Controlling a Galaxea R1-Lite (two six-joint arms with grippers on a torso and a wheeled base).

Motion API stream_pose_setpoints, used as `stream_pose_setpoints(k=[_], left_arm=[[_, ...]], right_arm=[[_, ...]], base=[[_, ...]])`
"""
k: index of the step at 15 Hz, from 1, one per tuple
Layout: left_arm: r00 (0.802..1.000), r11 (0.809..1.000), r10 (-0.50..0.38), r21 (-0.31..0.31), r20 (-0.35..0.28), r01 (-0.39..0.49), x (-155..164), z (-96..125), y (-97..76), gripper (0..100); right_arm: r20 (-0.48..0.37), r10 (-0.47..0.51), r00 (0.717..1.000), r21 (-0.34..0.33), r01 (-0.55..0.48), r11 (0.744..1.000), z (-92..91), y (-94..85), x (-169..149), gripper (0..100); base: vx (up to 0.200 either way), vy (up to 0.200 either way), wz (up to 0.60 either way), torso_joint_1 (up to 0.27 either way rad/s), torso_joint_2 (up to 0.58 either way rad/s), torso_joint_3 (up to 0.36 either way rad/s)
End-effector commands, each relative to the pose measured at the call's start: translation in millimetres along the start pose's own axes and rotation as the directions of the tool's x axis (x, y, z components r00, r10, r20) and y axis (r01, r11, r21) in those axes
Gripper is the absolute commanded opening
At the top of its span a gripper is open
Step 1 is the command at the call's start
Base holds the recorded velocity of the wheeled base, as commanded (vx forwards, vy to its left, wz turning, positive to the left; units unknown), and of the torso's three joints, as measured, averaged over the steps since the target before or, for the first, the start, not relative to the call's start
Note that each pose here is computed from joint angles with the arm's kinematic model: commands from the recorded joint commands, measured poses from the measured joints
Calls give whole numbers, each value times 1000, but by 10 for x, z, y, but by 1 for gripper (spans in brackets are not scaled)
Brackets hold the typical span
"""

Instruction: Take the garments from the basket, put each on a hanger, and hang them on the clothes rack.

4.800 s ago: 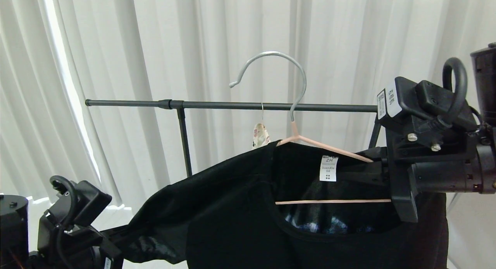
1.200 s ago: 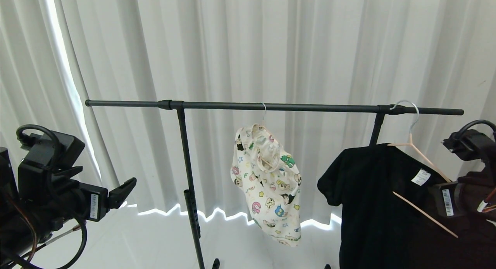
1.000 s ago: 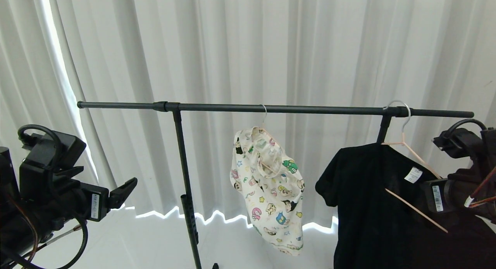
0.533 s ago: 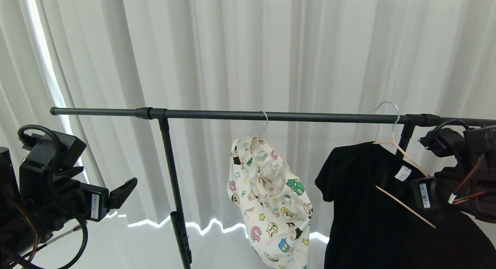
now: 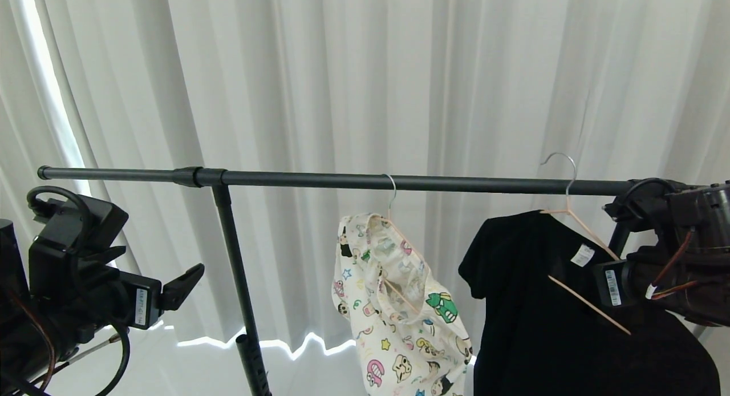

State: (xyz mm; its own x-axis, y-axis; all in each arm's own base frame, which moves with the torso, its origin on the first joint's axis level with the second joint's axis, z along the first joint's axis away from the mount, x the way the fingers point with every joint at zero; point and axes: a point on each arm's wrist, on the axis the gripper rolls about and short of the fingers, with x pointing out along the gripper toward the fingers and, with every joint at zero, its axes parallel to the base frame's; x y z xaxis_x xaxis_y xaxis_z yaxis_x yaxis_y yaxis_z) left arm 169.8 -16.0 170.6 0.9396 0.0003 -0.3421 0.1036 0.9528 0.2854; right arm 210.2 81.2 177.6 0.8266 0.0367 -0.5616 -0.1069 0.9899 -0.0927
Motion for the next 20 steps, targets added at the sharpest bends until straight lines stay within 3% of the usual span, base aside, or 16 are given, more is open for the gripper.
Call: stream_pose_setpoints(k=[1, 6, 19, 20], left_arm=[[1000, 1000, 0, 0, 5, 0, -8, 7, 0, 100], [1000, 1000, 2, 11, 13, -2, -32, 12, 4, 100], [1000, 1000, 10, 9, 29, -10, -69, 20, 13, 100], [1000, 1000, 11, 8, 28, -11, -69, 20, 15, 100]], right_arm=[[-10, -2, 1000, -3, 2, 1000, 18, 37, 118, 0], [-53, -9, 999, -25, 8, 1000, -14, 96, 290, 0], [-52, 19, 998, -59, -23, 998, -36, 208, 239, 0], [-52, 27, 998, -64, -30, 997, -41, 228, 228, 100]], base=[[0, 0, 0, 0, 0, 0], [0, 0, 0, 0, 0, 0], [0, 0, 0, 0, 0, 0], [0, 0, 0, 0, 0, 0]])
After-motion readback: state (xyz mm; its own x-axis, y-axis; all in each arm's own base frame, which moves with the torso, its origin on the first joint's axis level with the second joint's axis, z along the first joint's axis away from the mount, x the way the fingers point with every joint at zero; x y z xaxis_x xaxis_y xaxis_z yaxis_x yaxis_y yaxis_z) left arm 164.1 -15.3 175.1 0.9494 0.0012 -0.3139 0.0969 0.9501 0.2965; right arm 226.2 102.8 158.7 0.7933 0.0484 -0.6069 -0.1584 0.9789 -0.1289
